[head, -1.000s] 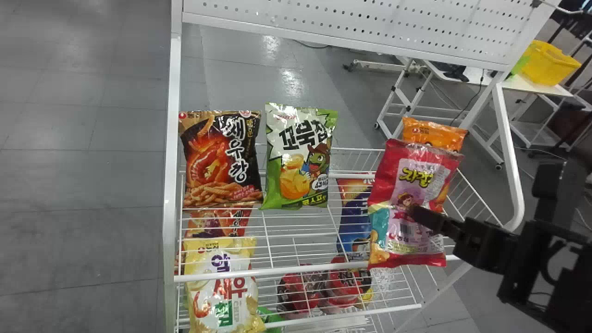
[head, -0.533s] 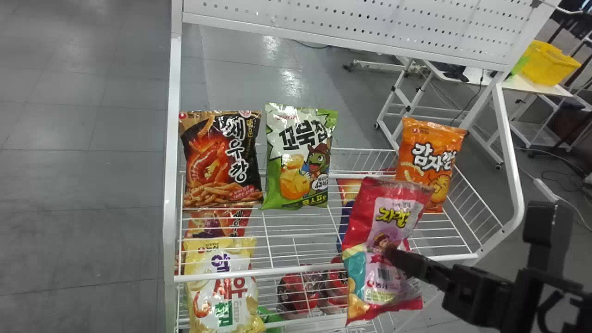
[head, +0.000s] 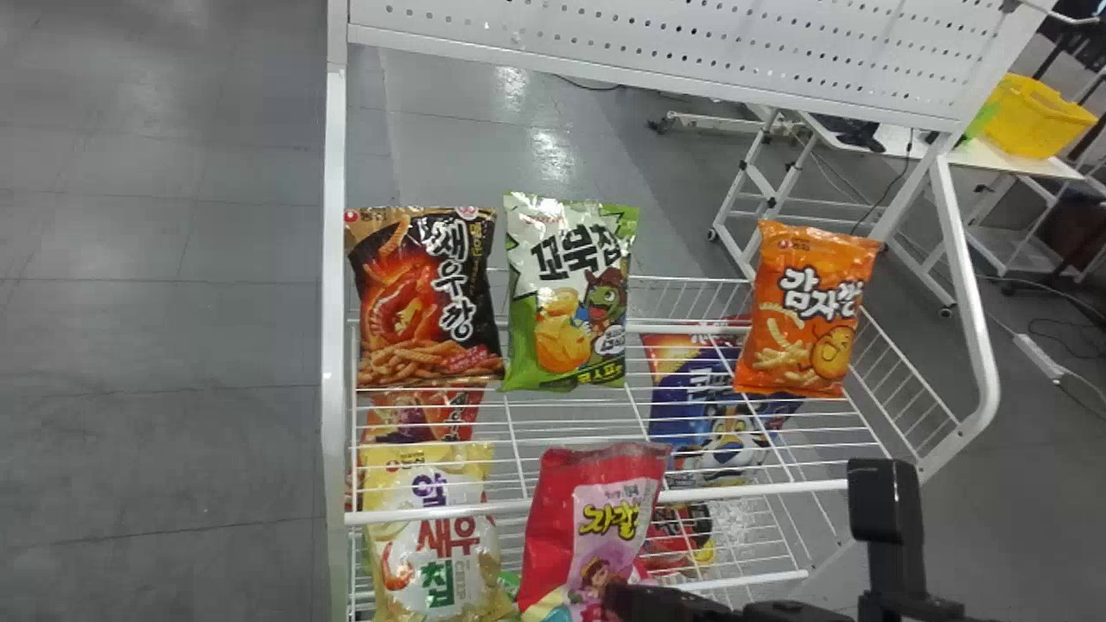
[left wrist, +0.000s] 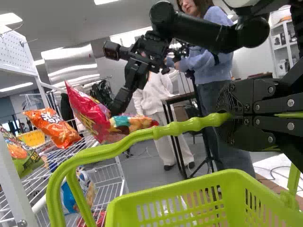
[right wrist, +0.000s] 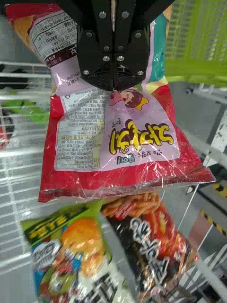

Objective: Hold basket handle with left hand then pick Jagalchi snack with right hand and place into basket

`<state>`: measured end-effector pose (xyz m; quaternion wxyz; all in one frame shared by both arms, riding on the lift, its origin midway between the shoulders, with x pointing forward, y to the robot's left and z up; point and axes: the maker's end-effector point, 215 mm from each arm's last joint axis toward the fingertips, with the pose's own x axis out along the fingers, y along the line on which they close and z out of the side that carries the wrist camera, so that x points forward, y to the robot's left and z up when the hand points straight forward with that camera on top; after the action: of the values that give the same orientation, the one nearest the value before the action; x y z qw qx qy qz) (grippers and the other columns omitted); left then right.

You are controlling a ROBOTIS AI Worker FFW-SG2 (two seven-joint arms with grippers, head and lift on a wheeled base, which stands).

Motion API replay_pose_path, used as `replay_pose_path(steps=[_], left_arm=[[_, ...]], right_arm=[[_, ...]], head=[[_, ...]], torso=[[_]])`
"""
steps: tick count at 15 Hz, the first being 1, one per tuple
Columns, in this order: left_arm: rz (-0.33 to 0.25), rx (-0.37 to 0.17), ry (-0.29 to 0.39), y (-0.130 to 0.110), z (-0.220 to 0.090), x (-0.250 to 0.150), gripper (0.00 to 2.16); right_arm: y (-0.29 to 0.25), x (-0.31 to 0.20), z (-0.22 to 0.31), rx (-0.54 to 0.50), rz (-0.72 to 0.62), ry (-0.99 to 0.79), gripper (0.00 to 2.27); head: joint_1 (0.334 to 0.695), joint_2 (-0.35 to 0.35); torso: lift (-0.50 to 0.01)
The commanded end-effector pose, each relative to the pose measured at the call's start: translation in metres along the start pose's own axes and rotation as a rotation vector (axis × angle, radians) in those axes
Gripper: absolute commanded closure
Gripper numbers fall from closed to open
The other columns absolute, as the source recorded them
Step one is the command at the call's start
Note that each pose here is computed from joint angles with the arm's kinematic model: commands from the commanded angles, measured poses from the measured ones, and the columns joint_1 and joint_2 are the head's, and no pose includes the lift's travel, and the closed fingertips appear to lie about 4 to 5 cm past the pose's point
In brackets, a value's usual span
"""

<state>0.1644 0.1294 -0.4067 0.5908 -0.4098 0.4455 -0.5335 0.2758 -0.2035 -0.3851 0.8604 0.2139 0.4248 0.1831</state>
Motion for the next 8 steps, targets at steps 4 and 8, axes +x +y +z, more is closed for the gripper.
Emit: replay_pose_path(steps=[4,8], left_arm=[[-0.001,-0.003,0.001,0.000,-0.001,0.001,2.14],[0.003,-0.001,0.000,0.001,0.000,0.000,2.14]], right_arm=[[0.054,0.031,-0.046,0.018,0.156,0.121,2.25],[0.098,0.032,-0.057,0.030,0.298,0.146,2.25]], head=[[0.695,-0.127],[0.695,0.031]], torso=[[-0.009],[-0.009]])
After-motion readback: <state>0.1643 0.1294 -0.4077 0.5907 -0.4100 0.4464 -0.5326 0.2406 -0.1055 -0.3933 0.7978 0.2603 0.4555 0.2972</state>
